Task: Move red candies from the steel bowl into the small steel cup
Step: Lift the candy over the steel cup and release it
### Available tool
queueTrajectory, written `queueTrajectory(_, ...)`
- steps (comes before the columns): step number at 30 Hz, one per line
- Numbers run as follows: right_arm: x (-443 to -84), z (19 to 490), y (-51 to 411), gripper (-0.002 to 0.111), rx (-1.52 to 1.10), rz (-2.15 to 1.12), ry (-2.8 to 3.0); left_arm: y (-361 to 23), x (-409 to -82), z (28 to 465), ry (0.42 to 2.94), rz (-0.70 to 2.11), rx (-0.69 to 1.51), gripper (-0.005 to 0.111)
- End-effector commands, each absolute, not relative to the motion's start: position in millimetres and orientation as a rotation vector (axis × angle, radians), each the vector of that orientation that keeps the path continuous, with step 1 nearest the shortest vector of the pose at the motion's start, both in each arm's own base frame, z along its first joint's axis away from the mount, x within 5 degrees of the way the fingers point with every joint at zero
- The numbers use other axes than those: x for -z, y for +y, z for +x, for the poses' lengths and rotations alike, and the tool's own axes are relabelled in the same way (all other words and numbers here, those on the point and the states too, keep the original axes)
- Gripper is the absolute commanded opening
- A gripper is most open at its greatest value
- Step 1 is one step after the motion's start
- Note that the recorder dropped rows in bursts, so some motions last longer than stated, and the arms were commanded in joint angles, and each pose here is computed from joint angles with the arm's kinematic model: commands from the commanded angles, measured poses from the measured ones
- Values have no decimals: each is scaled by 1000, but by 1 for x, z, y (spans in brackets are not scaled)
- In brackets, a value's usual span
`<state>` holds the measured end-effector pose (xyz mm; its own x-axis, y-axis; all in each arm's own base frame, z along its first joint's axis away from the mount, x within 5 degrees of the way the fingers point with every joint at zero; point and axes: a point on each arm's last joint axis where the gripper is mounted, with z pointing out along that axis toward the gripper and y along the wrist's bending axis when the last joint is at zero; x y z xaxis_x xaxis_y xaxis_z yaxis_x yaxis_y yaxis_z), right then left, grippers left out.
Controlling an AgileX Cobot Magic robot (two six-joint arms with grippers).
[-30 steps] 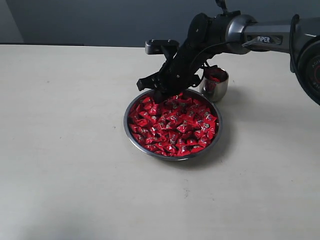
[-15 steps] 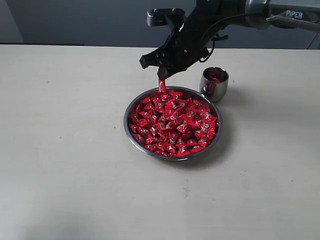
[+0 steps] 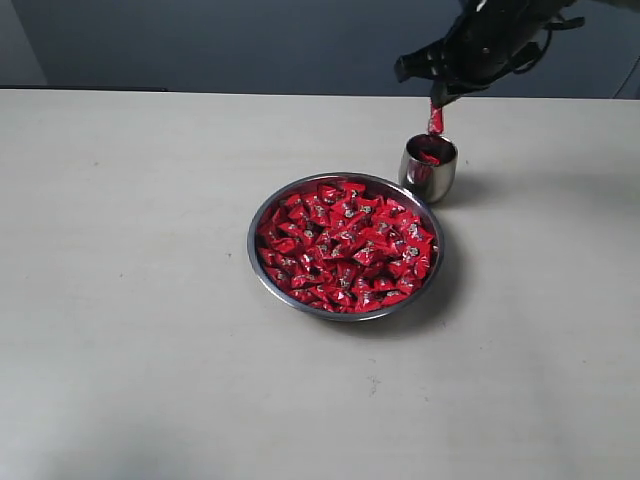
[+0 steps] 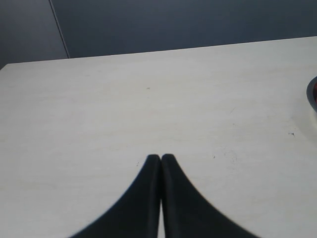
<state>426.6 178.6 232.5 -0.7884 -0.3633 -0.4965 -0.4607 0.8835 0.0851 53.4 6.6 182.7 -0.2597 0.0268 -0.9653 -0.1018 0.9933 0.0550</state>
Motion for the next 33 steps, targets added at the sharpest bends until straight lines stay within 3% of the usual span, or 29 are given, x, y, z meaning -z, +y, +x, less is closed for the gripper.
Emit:
queueTrajectory(1,-238,438,155,-1,-281,-507,2548,7,-183,53,1819,-54,-123,0)
queueTrajectory(14,-203,444,163,-1,-375,-514,2619,7,-183,53,1819,-54,-123,0)
queueTrajectory(33,-200,444,174,-1,-420,-580,2572,7,-183,53,1819,-54,-123,0)
